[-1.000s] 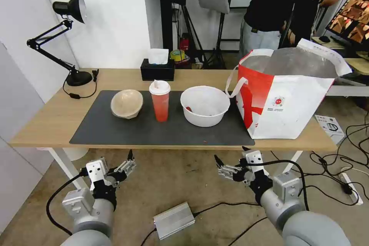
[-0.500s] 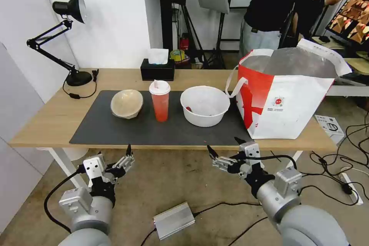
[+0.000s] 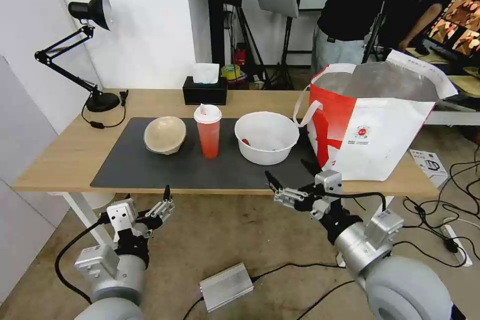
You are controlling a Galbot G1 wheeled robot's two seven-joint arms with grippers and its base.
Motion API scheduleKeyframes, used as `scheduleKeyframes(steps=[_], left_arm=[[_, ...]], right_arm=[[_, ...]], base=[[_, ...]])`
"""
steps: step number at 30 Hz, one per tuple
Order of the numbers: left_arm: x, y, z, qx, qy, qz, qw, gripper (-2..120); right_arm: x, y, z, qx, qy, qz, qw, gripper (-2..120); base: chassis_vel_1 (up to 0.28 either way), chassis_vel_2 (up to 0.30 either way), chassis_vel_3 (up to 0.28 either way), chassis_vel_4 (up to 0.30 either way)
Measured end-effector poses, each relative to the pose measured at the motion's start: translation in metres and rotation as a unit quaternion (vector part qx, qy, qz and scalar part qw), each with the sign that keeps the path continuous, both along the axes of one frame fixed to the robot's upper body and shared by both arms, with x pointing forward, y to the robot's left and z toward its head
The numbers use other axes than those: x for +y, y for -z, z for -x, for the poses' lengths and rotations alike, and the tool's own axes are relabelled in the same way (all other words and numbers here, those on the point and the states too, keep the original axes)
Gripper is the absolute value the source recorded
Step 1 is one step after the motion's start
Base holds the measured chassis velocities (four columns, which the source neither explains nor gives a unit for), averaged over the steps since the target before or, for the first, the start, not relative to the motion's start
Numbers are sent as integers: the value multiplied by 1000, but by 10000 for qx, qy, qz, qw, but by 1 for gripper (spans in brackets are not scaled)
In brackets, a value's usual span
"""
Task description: Pick up the trash from the table and place it into the takeout bag.
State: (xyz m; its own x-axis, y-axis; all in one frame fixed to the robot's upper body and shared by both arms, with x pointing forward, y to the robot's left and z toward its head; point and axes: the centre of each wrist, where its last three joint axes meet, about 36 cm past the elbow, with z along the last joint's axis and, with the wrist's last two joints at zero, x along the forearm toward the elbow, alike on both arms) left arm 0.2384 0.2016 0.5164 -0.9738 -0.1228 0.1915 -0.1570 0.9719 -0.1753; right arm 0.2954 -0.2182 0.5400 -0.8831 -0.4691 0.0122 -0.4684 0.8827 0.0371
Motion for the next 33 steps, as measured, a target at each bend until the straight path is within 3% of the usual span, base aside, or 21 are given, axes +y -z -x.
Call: scheduleKeyframes(steps=[18,33], left_arm=[[0,-1,-2,-77,28,47,10000,100],[-1,3,-5,-50,20,71,10000,100]], right_arm=[[-23,-49,-63,-799,-645,430,9938,100],[-16,-69,-138,-760,-1581,831,9810,100]], base=[[0,0,0,0],[0,0,0,0]])
